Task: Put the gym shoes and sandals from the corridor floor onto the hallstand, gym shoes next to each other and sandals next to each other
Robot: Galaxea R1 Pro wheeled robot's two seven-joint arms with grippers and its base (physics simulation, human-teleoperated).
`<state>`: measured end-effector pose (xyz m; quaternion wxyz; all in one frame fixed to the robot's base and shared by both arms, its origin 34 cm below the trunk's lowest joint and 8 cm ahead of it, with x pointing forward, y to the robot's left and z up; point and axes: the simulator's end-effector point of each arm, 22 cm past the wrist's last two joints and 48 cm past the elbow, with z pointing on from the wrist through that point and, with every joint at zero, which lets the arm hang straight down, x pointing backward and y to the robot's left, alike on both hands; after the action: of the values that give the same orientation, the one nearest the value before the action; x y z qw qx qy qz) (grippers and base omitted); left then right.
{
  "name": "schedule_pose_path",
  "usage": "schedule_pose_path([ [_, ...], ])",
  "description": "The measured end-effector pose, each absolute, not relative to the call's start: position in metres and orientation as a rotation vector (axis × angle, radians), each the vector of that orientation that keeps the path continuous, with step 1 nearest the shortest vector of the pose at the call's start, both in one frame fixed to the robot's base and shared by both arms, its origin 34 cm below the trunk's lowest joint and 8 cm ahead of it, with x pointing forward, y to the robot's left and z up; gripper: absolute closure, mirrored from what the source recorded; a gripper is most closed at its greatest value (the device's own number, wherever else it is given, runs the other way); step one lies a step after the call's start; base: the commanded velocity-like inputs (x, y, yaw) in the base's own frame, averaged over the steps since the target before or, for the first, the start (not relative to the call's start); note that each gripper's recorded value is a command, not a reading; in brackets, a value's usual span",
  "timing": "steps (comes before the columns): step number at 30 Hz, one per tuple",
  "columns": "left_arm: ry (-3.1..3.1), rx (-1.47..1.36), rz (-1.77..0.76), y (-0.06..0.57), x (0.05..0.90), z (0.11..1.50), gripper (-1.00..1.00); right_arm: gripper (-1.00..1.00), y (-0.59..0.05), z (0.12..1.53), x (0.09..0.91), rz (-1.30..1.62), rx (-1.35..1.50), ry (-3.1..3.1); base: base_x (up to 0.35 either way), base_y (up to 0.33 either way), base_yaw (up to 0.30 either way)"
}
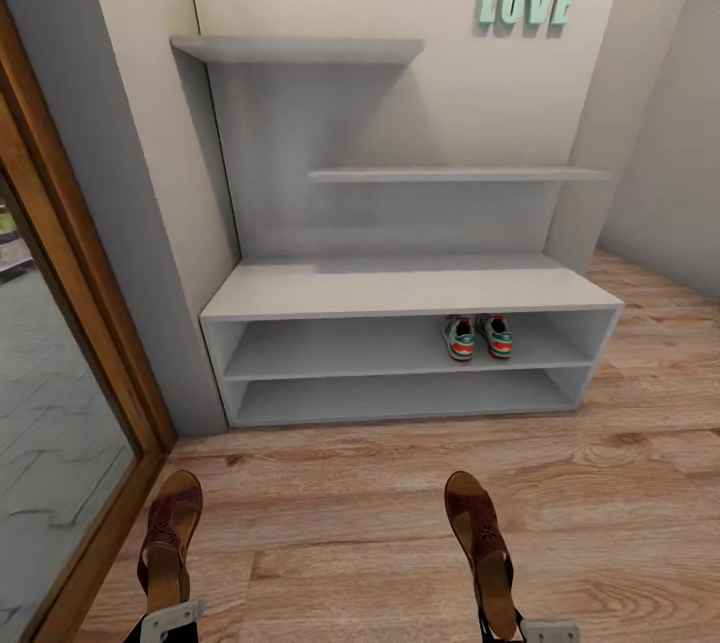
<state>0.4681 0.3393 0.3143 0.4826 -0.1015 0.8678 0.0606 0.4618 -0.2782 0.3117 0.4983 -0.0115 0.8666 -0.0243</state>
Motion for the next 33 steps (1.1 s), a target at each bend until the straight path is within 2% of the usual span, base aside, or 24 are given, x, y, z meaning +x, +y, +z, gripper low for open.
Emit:
schedule_pose_path([
  [15, 2.119, -0.233, 0.147, 0.338, 0.468, 0.314, 1.0, 1.0, -0.282, 0.313, 0.463, -0.067, -0.017, 2.094, 0.0, 0.0, 0.0],
  [17, 2.131, -0.18, 0.119, 0.322, 0.475, 0.314, 1.0, 1.0, -0.342, 0.316, 0.457, -0.172, 0.19, 2.08, 0.0, 0.0, 0.0],
  [26, 2.221, -0.129, 0.058, 0.299, 0.556, 0.335, 1.0, 1.0, -0.431, 0.341, 0.461, -0.322, 0.158, 2.033, 0.0, 0.0, 0.0],
  [33, 2.25, -0.046, 0.007, 0.266, 0.635, 0.38, 1.0, 1.0, -0.542, 0.387, 0.452, -0.49, 0.383, 1.923, 0.0, 0.0, 0.0],
])
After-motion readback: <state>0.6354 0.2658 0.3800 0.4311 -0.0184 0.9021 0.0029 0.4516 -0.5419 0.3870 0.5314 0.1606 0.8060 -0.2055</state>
